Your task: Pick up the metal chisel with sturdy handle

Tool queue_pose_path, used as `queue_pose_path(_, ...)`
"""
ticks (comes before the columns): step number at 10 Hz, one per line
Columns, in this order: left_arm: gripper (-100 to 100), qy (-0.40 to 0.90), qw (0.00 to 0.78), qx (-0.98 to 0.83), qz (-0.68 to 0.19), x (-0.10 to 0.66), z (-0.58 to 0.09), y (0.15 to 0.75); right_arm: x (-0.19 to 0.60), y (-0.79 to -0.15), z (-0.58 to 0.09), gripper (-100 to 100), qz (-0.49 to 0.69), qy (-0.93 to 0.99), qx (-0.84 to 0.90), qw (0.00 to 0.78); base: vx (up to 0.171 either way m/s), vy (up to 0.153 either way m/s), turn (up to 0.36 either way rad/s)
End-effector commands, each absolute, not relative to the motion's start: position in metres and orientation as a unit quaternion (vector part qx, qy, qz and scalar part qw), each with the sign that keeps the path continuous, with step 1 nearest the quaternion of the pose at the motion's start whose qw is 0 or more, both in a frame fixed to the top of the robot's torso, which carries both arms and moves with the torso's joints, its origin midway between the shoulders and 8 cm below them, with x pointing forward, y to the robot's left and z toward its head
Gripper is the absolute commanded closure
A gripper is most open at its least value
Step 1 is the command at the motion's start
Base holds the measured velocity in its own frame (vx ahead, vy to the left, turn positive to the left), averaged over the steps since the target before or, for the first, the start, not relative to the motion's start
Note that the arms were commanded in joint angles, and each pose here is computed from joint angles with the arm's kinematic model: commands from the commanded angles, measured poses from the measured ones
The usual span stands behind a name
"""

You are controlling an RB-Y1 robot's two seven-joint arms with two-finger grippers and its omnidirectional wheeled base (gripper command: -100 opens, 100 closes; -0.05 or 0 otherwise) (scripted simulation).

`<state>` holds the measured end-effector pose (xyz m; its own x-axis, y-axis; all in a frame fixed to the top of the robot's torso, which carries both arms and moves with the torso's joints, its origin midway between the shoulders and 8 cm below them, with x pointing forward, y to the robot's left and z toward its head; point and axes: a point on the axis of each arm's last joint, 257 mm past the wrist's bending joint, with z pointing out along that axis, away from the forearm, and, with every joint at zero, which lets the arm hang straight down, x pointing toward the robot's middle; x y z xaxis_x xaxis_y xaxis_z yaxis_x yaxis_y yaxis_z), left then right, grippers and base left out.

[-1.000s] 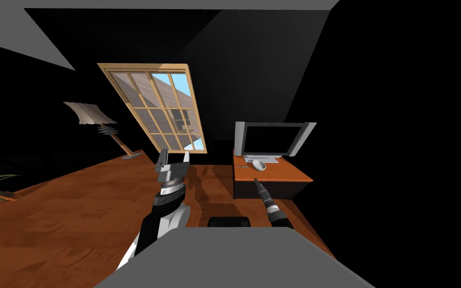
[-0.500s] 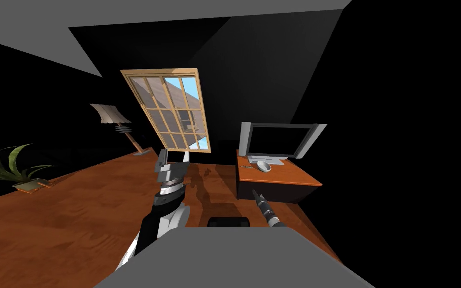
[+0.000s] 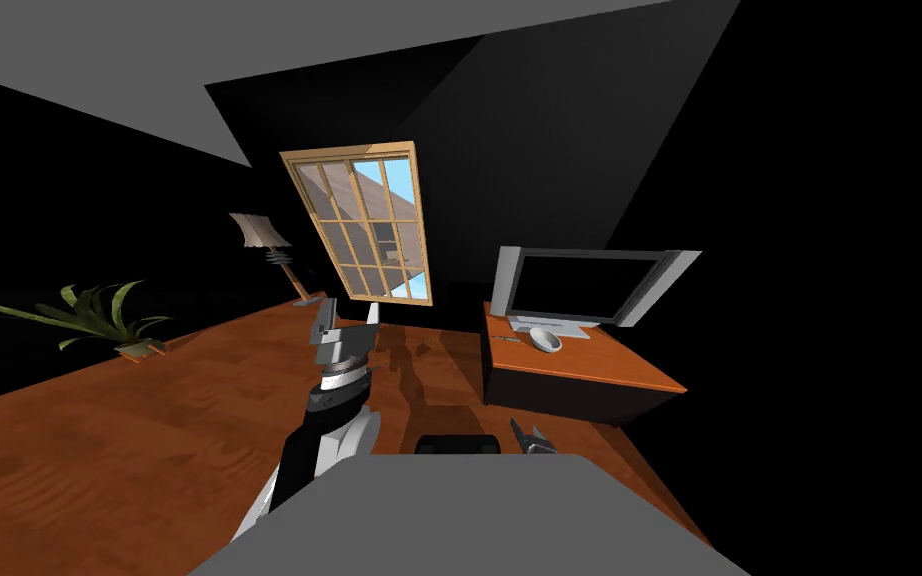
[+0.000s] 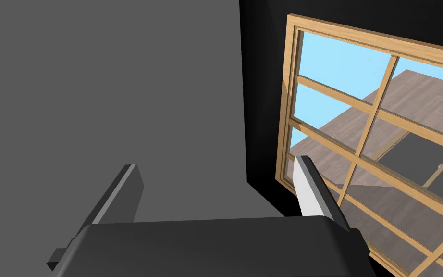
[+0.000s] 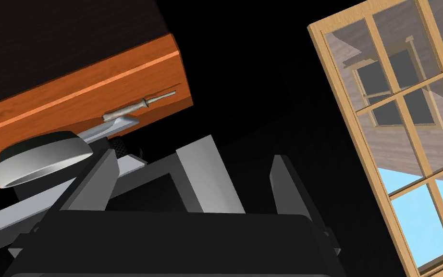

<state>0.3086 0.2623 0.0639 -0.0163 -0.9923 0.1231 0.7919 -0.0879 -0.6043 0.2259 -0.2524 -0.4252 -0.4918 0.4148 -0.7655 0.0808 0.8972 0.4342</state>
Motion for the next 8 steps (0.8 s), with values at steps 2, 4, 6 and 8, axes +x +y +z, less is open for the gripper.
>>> queue_pose_path(2,0,0.188,0.649,-0.267,-0.688,0.309,0.064,0.262,0.191,-0.262,-0.457,-100,0.135,0.88,0.103,0.444,0.064,0.09,0.117)
queue_pose_path(4,0,0.188,0.649,-0.267,-0.688,0.309,0.064,0.262,0.158,-0.272,-0.481,-100,0.106,0.904,0.062,0.41,0.072,0.076,0.115)
queue_pose_path(6,0,0.188,0.649,-0.267,-0.688,0.309,0.064,0.262,0.125,-0.285,-0.501,-100,0.079,0.924,0.019,0.375,0.108,0.057,0.099)
queue_pose_path(8,0,0.188,0.649,-0.267,-0.688,0.309,0.064,0.262,0.091,-0.299,-0.519,-100,0.053,0.939,-0.025,0.339,0.129,0.076,0.11)
